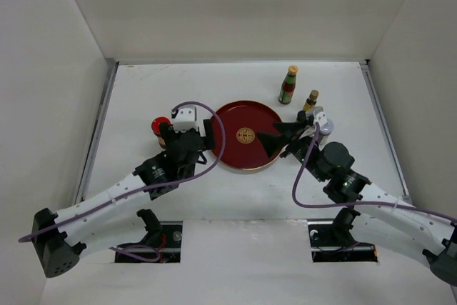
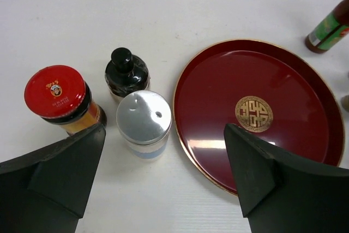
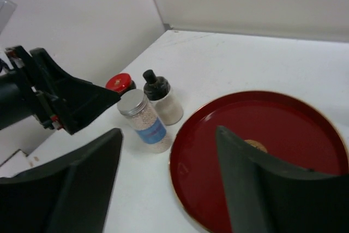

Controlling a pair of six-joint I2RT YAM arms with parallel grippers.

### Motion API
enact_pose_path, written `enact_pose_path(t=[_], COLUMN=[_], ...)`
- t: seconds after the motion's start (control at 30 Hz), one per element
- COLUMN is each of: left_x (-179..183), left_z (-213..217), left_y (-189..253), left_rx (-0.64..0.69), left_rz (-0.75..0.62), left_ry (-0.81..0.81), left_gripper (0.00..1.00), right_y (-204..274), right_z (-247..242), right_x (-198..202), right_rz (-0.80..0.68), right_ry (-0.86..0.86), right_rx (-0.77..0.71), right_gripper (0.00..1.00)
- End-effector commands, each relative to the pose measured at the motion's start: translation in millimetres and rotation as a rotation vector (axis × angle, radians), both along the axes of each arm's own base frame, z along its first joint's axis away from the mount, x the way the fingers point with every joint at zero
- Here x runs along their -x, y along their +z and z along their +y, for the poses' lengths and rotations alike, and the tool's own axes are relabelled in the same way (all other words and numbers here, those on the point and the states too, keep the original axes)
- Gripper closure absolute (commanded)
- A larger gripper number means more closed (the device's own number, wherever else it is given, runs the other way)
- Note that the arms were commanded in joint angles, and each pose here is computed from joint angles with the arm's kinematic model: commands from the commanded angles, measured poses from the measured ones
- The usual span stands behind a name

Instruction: Organize the condiment bottles

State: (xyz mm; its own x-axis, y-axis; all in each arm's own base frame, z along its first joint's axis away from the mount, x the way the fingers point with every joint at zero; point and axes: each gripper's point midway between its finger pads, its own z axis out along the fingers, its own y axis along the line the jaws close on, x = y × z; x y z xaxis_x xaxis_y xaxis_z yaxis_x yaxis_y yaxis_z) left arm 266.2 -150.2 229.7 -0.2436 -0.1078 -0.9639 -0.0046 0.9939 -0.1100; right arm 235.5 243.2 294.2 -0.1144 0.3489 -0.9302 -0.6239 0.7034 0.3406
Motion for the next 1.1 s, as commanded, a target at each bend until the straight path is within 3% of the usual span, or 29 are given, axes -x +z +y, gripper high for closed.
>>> enact_pose_path(t=[0.0, 0.07, 0.57, 0.67, 0.9, 1.07], left_x=[-9, -14, -53, -60, -57, -46], left_z=[2, 2, 5, 2, 13, 21], left_y=[14, 5, -56, -62, -60, -6], left_rx=[0.024, 0.008, 0.037, 0.047, 0.043, 0.089], left_rz=[-0.038, -0.02, 0.057, 0.064, 0.054, -0.042], left_ry=[0.033, 0.039, 0.074, 0.067, 0.096, 0.115], left_gripper=[0.06, 0.06, 0.15, 0.24, 0.59, 0.66], right_y=[14, 12, 5, 4, 8, 13], right_z=[7, 8, 10, 12, 7, 1], right_x=[2, 1, -2, -4, -2, -2], right_rz=[-0.041, -0.036, -0.012, -0.009, -0.019, -0.028], right_ry=[0.016, 0.018, 0.01, 0.01, 0.004, -0.012], right_rx=[-0.04, -0.034, -0.034, -0.031, -0.045, -0.077], right_gripper=[0.19, 0.15, 0.17, 0.18, 0.18, 0.19])
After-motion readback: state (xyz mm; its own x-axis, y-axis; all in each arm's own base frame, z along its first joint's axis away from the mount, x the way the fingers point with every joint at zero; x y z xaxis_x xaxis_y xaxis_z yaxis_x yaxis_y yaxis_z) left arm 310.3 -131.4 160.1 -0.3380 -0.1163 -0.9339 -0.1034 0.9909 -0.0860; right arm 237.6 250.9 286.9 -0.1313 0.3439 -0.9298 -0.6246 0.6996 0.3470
